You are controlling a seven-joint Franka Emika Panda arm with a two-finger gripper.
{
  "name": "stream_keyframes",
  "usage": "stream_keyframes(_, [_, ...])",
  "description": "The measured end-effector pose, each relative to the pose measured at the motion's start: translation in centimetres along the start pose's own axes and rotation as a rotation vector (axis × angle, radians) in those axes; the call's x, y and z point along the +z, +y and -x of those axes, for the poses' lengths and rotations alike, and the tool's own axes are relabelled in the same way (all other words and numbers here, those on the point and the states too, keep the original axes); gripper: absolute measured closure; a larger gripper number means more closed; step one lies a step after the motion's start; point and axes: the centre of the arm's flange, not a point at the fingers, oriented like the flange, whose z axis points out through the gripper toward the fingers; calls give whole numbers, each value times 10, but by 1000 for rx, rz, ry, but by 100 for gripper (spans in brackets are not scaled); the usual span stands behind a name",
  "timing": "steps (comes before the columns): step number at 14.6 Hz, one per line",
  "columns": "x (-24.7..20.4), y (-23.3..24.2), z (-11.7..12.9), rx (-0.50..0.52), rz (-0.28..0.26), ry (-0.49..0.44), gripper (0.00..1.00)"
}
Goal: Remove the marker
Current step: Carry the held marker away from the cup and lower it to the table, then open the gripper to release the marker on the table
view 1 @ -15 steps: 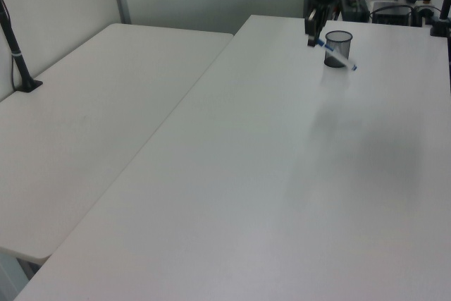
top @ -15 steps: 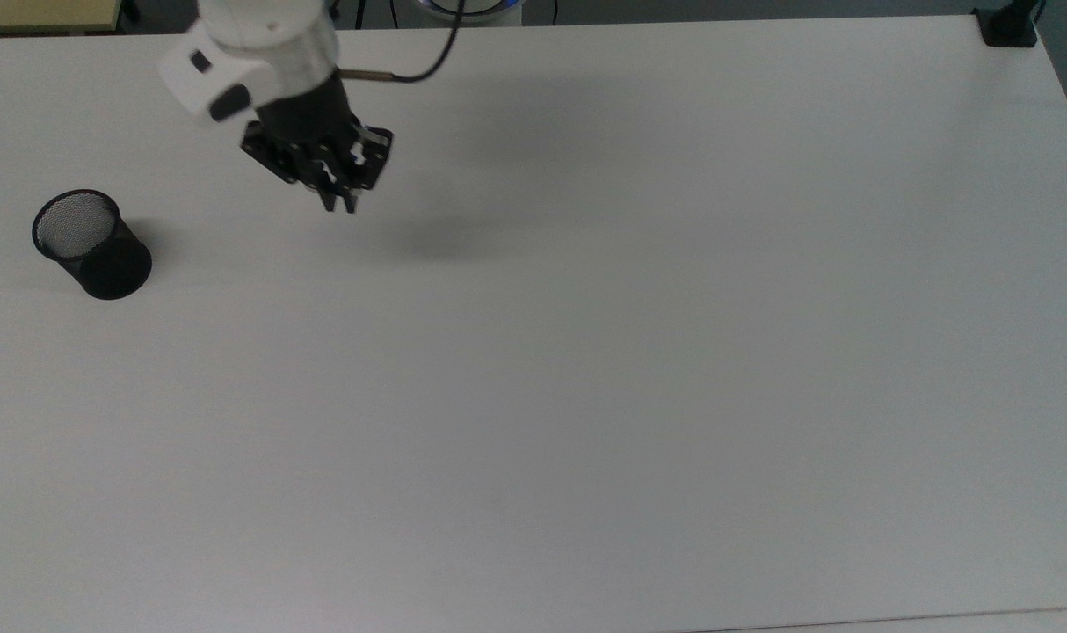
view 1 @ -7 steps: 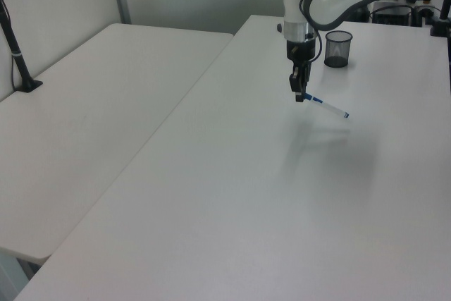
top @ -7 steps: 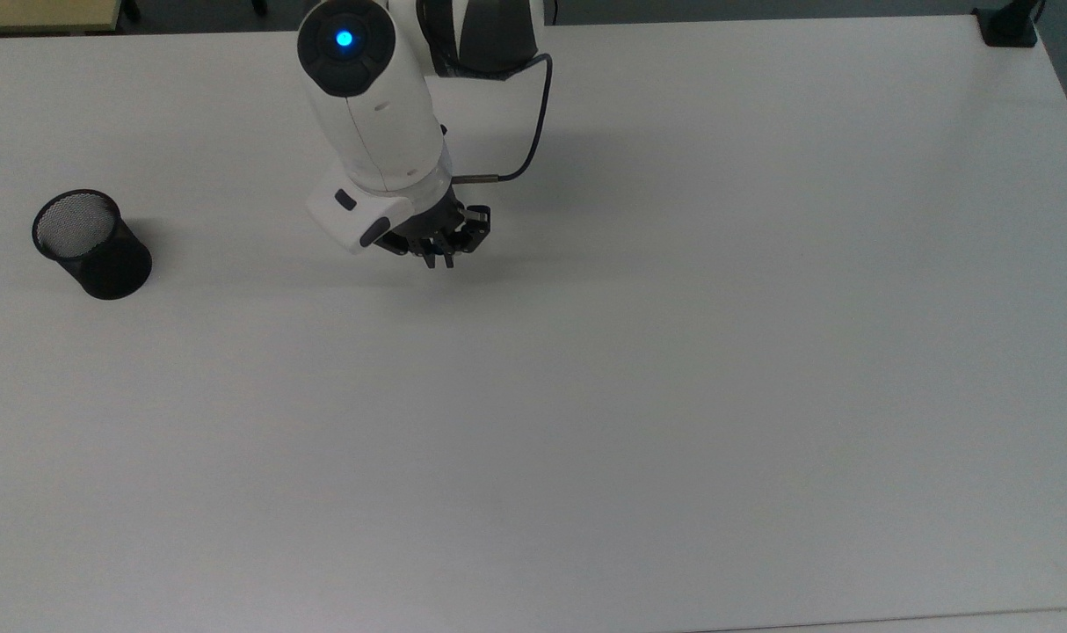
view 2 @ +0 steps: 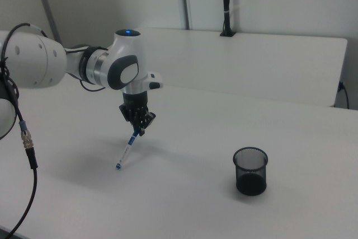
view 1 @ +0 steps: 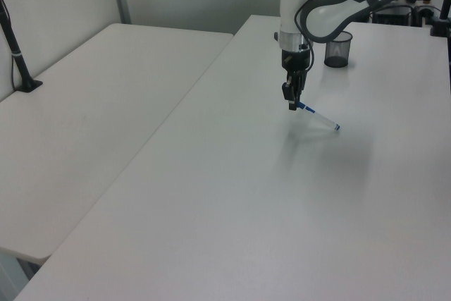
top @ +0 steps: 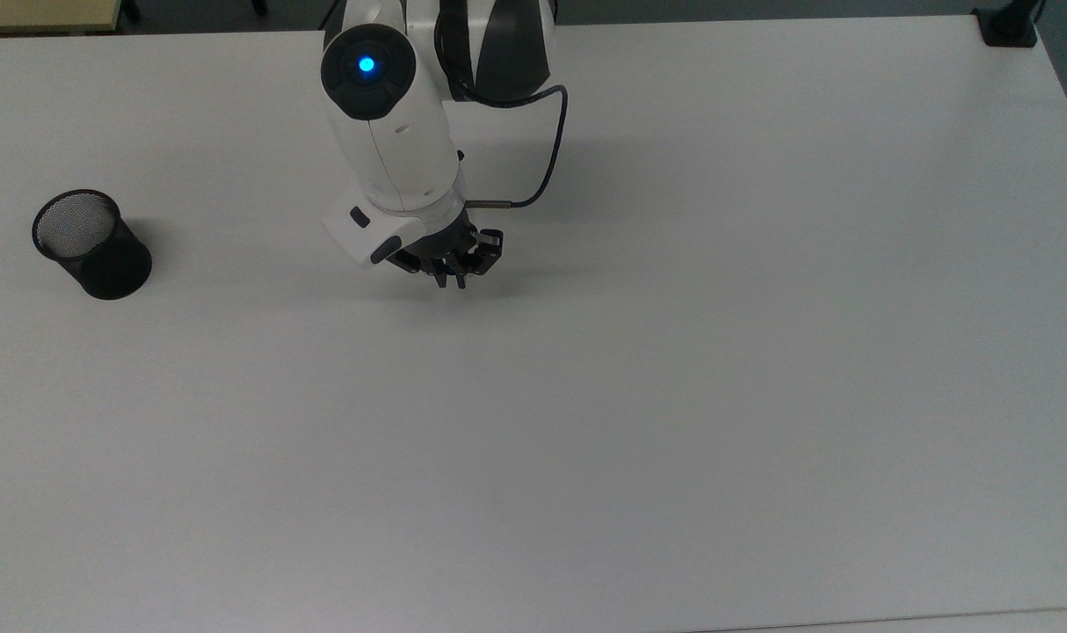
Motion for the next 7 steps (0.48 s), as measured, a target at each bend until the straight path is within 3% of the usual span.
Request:
stream_keyframes(2, [0,0,0,11,0,1,74])
stream_keyframes(7, [-3,0,-1,24,0,6,26])
